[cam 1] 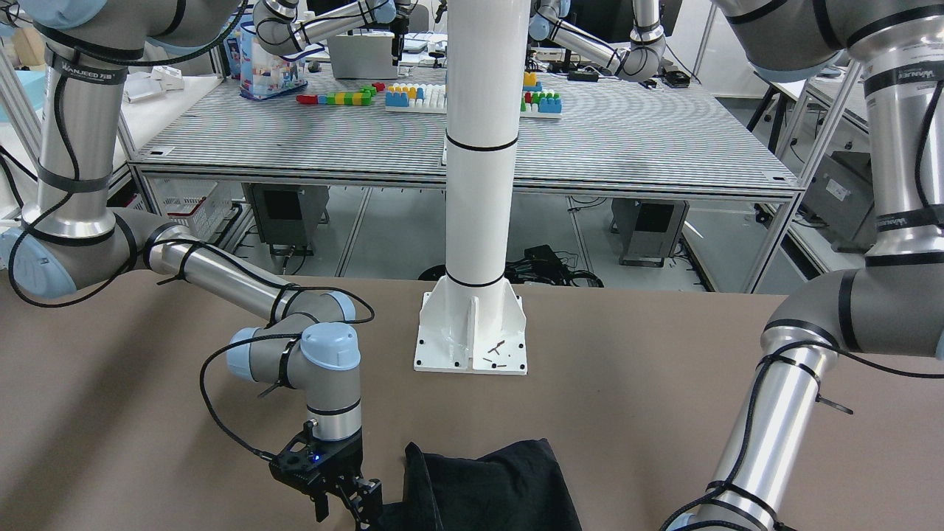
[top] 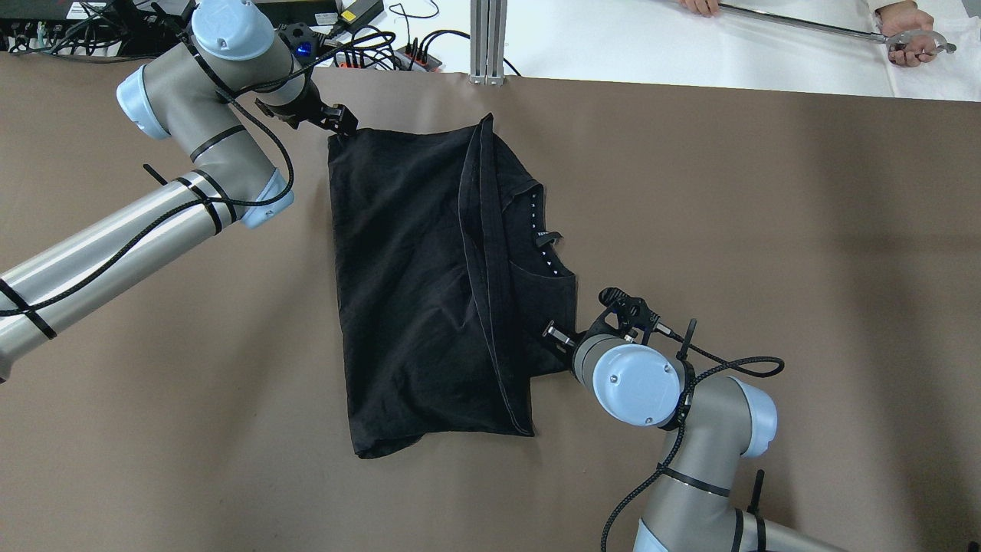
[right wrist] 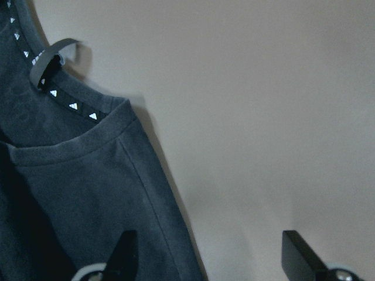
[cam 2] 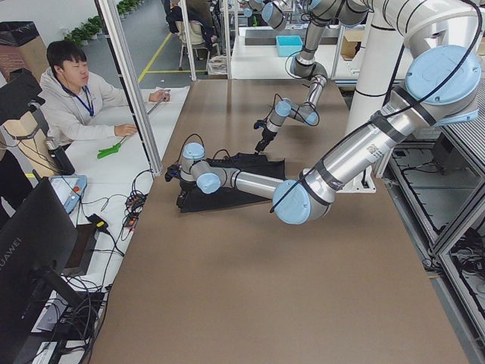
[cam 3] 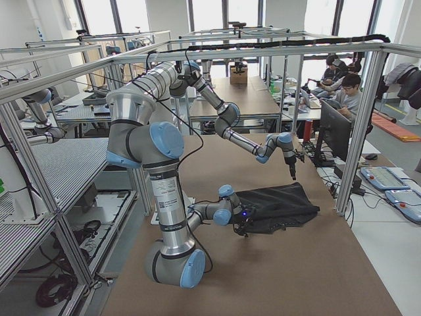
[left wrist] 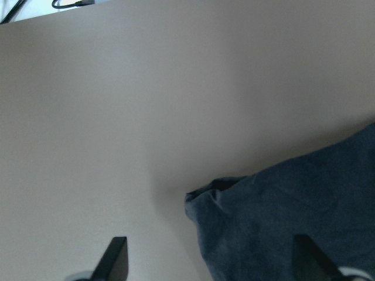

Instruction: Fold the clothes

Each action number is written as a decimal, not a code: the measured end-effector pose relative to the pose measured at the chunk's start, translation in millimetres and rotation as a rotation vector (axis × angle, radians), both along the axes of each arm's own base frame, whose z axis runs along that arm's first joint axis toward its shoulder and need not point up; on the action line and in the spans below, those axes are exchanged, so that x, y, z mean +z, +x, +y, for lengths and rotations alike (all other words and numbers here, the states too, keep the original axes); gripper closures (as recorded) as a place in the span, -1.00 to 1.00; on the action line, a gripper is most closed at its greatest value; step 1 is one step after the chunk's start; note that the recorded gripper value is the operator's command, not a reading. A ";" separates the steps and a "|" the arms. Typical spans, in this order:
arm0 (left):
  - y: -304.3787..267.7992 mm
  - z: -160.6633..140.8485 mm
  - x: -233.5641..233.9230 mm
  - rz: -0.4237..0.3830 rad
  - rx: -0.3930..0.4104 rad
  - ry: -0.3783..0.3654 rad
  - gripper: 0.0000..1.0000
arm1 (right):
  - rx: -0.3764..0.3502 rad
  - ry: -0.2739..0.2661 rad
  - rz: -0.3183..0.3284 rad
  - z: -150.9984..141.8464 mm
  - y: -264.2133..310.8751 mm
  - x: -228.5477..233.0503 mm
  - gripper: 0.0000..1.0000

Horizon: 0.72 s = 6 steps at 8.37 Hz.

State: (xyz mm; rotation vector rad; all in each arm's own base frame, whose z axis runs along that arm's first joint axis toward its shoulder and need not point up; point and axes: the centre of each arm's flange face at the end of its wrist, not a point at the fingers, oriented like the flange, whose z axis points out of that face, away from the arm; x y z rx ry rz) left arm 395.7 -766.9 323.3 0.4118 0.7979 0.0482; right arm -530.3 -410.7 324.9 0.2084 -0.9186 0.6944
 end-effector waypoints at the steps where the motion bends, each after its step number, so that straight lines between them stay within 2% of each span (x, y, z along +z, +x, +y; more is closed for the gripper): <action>1: 0.5 0.5 0.7 0.000 0.001 0.000 -1.00 | -0.005 -0.006 -0.008 7.9 -9.6 0.2 0.21; 2: 0.7 0.7 0.9 0.000 0.001 0.000 -1.00 | -0.003 -0.017 -0.021 15.8 -17.0 -1.3 0.77; 3: 1.0 1.0 1.3 0.000 0.001 -0.001 -1.00 | 0.007 -0.029 -0.040 20.2 -21.0 -5.9 0.99; 6: 3.5 2.7 2.7 0.001 0.001 -0.006 -1.00 | 0.021 -0.038 -0.075 24.4 -21.1 -18.4 1.00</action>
